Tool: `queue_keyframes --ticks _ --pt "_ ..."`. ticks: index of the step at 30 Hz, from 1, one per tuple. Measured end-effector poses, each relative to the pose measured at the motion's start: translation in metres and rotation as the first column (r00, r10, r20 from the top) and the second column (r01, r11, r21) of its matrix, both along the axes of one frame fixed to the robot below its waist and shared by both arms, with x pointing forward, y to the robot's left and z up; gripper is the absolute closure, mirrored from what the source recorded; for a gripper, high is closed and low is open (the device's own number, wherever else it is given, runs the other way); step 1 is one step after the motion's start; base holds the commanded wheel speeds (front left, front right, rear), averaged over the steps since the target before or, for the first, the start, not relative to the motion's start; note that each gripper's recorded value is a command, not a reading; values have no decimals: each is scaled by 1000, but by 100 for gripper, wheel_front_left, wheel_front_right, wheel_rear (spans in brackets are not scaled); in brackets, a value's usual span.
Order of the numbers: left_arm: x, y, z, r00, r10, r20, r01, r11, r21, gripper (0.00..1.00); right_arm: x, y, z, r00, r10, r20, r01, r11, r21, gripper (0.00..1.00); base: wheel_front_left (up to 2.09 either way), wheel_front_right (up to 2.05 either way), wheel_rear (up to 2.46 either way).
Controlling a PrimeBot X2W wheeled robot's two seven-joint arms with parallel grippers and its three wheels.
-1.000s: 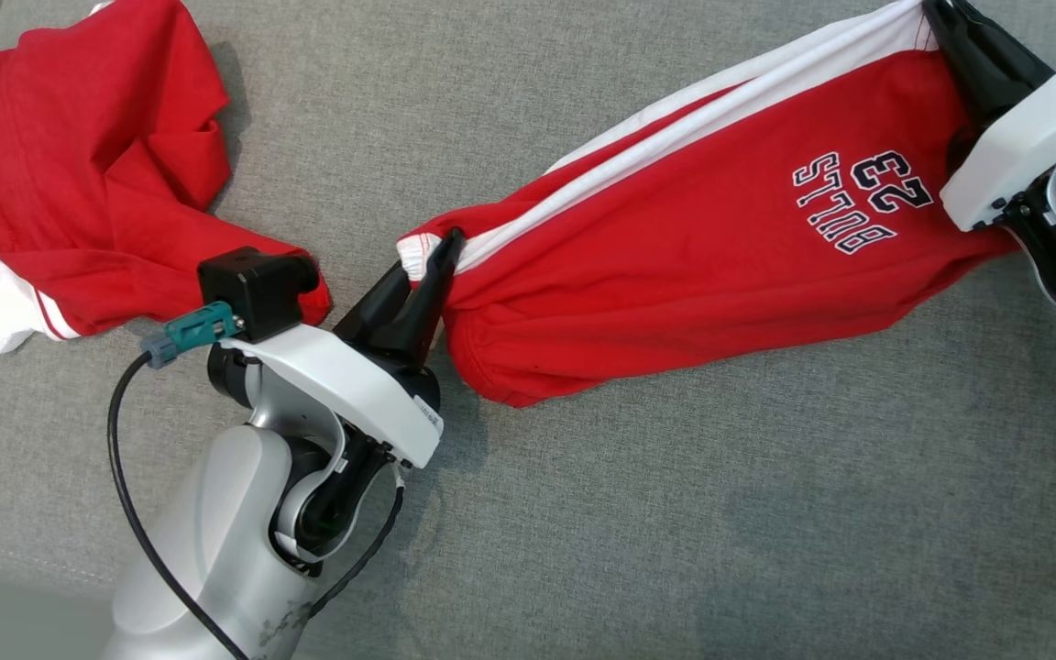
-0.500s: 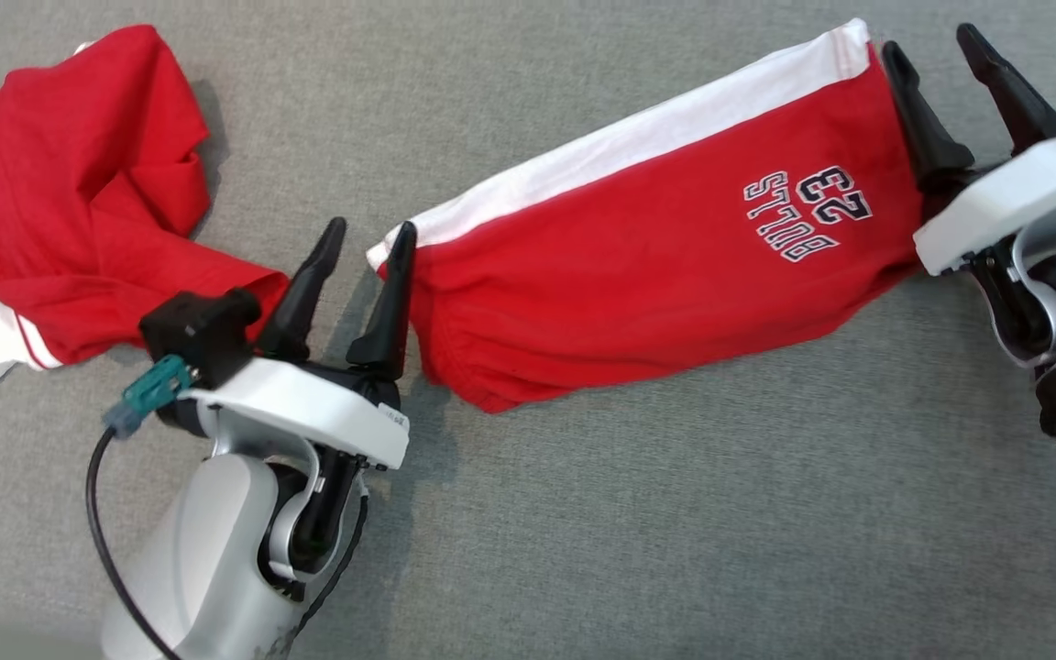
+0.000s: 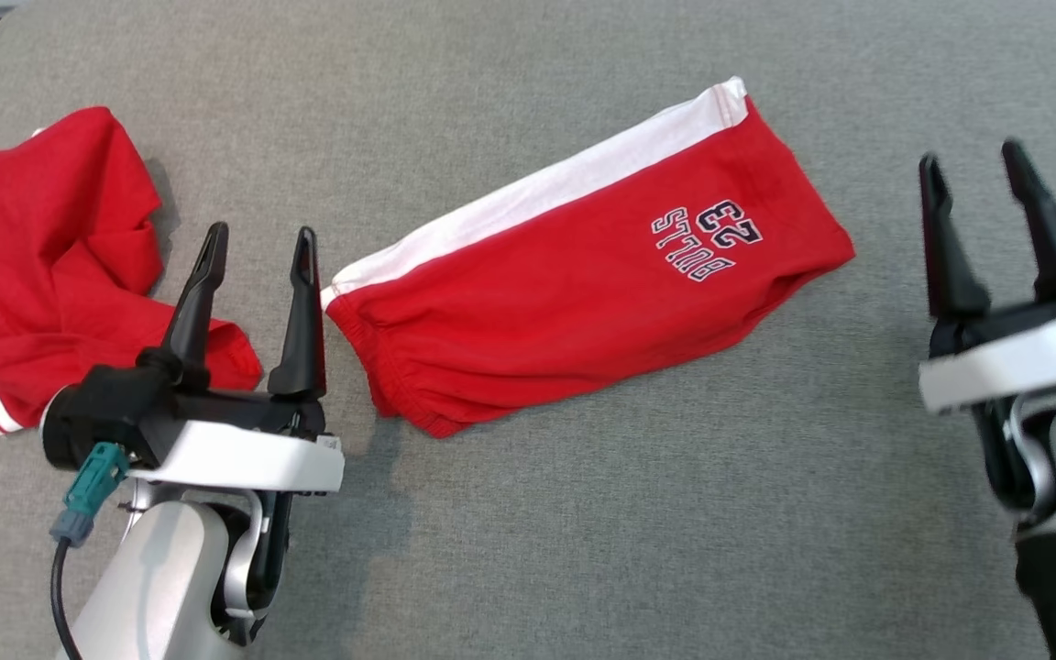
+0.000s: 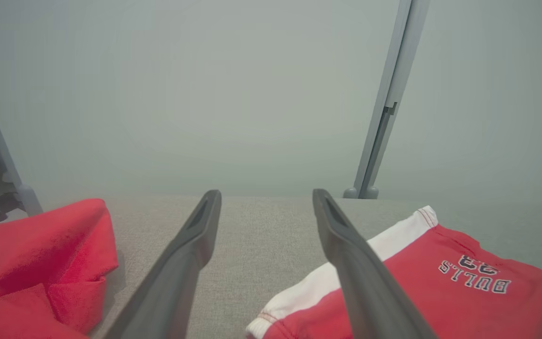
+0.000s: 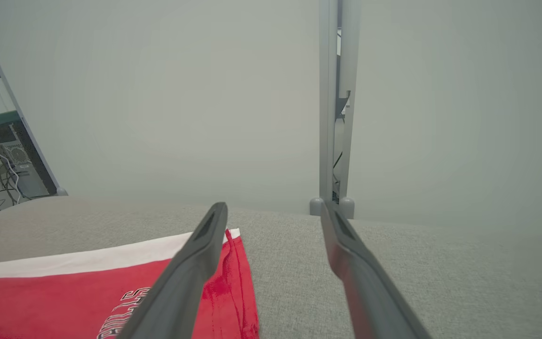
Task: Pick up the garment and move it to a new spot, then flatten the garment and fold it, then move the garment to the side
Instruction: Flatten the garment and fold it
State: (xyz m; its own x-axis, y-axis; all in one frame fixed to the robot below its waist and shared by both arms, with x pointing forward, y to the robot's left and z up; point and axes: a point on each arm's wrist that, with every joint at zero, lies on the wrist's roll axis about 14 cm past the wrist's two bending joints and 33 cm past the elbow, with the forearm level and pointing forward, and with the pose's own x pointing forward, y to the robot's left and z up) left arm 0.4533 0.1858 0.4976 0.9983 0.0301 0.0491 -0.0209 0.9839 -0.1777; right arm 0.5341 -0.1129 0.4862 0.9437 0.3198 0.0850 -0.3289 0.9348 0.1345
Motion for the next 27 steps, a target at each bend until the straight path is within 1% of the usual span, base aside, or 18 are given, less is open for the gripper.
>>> queue_keyframes --ticks 1,4,11,15,27 --pt "-3 0 1 1000 -5 3 5 999 35 0 -15 -4 -1 1000 -17 1 17 1000 -12 0 0 0 0" --pt "-7 1 -1 1000 -15 -5 15 997 80 0 -31 -13 -1 999 -49 -7 49 999 -18 0 0 0 0" --pt "-17 -1 -11 999 -29 -40 33 994 101 0 -59 -26 5 994 -110 -23 110 994 -8 0 0 0 0" --pt "-17 -3 -14 998 -39 -54 44 993 107 0 -63 -32 8 991 -129 -28 129 992 -6 0 0 0 0" --pt "-14 0 -18 997 -39 -65 47 992 119 0 -59 -31 7 991 -130 -41 130 991 -13 0 0 0 0"
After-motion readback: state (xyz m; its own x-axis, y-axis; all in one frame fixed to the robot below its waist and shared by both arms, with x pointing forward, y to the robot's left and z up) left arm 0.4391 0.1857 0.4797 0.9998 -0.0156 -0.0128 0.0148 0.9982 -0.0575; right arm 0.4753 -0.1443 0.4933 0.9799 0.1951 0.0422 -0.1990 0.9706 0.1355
